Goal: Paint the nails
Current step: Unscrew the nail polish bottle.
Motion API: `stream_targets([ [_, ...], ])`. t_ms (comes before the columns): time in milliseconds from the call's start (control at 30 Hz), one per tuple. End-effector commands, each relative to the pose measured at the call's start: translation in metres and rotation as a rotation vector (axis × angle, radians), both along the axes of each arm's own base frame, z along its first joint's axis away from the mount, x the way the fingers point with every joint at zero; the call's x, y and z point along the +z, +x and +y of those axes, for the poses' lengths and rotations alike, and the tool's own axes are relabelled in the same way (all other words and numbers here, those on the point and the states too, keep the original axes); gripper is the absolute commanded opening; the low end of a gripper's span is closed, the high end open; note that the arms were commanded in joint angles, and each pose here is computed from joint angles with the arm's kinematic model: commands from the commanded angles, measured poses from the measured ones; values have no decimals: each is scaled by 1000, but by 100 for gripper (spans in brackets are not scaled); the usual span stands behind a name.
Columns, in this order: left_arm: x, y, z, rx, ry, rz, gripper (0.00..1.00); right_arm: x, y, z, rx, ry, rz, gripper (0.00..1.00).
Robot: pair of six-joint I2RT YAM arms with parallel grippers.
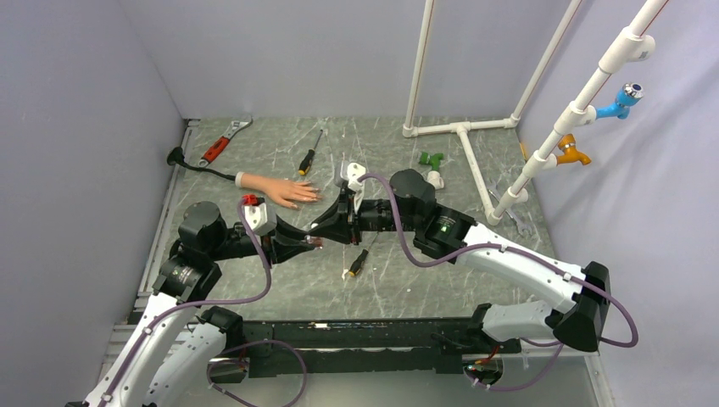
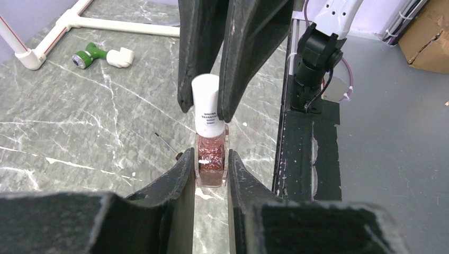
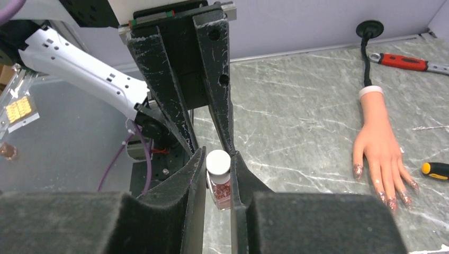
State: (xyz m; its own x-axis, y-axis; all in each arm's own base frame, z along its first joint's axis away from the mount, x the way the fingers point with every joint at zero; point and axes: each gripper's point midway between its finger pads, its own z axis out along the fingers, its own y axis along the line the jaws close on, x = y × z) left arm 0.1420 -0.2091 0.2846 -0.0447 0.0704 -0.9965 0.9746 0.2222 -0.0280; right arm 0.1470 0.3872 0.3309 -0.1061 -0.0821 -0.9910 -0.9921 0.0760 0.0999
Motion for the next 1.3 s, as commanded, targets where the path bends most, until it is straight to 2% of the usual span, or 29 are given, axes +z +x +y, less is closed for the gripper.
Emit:
stream_targets([
  [0, 19, -2, 0, -5, -28, -58, 0, 31, 8, -8, -51, 95, -34, 0],
  [1033, 4, 15, -1, 45, 15, 0, 0, 54, 11, -6, -59, 96, -53, 0],
  [1267, 3, 16, -1, 50, 19, 3, 0, 70, 26, -11, -155, 137, -66, 0],
])
